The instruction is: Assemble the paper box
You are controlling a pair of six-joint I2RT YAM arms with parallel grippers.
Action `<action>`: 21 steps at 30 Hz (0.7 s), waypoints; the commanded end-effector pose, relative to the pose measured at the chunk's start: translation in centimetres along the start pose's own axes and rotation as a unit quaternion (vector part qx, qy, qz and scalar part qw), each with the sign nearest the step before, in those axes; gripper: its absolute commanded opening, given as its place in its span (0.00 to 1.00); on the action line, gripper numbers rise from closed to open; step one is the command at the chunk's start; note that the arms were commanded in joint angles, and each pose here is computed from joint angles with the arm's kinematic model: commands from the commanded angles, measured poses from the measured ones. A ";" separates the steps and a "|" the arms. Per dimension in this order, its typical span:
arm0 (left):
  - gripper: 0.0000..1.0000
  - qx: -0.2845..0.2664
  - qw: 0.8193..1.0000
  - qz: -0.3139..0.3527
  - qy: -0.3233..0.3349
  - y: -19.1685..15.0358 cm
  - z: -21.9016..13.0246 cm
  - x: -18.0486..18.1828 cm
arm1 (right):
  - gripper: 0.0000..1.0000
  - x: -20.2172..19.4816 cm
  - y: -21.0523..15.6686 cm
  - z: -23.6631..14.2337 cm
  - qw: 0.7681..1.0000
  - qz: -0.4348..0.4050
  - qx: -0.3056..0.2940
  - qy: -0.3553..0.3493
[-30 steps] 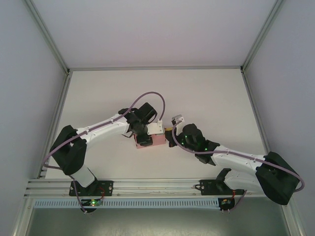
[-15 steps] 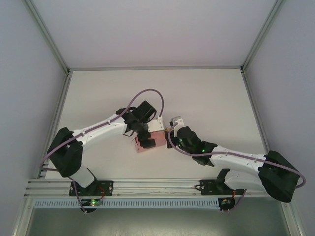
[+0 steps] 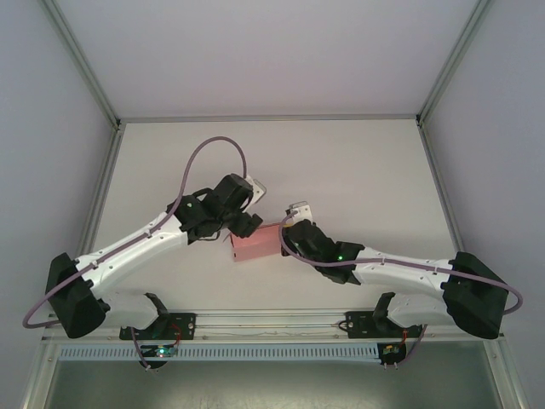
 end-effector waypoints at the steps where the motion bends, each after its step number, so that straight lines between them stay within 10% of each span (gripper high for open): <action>1: 0.73 0.070 0.992 -0.093 0.044 -3.6 -0.6 0.0 | 0.00 -2.0 -2.3 0.1 0.997 -0.026 0.046 -0.057; 21: 0.72 -0.019 0.987 -0.150 -0.053 -6.1 -2.6 -2.9 | 0.00 -1.4 -2.5 0.1 0.995 -0.036 0.062 -0.064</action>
Point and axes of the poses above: each hand's point on the last joint's axis, 136 mm out from that joint toward the fingers, its own z axis out along the fingers, its own x axis along the line the jaws close on, y = z × x, the point moved 5 cm from there along -z, back along the fingers, and after that the axes turned 13 degrees about z, right-handed, at the moved point
